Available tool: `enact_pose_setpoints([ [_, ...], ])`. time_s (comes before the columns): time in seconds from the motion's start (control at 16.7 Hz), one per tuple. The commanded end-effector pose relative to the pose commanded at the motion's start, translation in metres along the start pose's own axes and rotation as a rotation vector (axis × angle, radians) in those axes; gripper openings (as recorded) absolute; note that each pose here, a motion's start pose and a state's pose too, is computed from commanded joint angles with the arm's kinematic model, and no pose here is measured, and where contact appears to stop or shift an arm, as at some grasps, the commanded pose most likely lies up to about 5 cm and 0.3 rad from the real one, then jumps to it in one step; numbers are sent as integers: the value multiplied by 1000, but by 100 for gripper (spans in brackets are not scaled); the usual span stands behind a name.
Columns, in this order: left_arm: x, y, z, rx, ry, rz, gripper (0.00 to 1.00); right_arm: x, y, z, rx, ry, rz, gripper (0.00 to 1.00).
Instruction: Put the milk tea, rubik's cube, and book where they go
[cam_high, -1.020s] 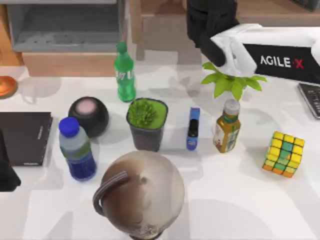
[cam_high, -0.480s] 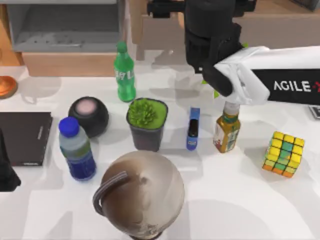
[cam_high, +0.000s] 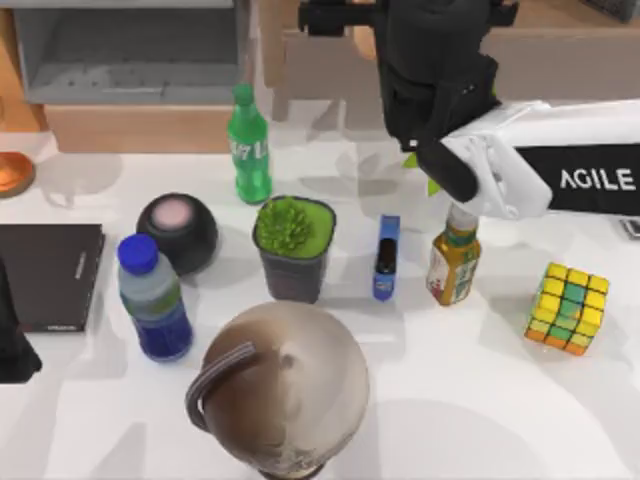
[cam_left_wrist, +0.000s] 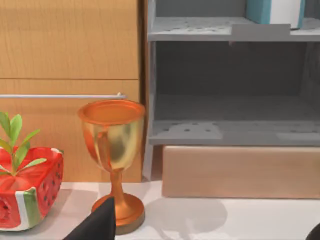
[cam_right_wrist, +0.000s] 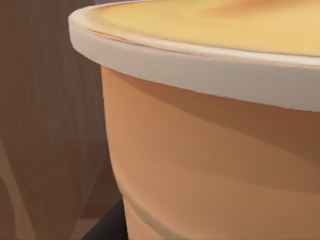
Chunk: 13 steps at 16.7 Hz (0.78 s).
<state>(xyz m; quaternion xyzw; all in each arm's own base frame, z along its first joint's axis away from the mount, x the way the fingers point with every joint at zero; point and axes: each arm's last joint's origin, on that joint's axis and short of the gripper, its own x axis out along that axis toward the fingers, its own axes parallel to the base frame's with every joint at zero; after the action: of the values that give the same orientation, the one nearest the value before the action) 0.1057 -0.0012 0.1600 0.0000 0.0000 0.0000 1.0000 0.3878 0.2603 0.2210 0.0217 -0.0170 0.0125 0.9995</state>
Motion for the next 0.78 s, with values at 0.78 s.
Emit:
enact_pose_setpoints([
  [0.78,0,0,0,0,0,0,100,-46,-298,-46,26,-172,69,0],
])
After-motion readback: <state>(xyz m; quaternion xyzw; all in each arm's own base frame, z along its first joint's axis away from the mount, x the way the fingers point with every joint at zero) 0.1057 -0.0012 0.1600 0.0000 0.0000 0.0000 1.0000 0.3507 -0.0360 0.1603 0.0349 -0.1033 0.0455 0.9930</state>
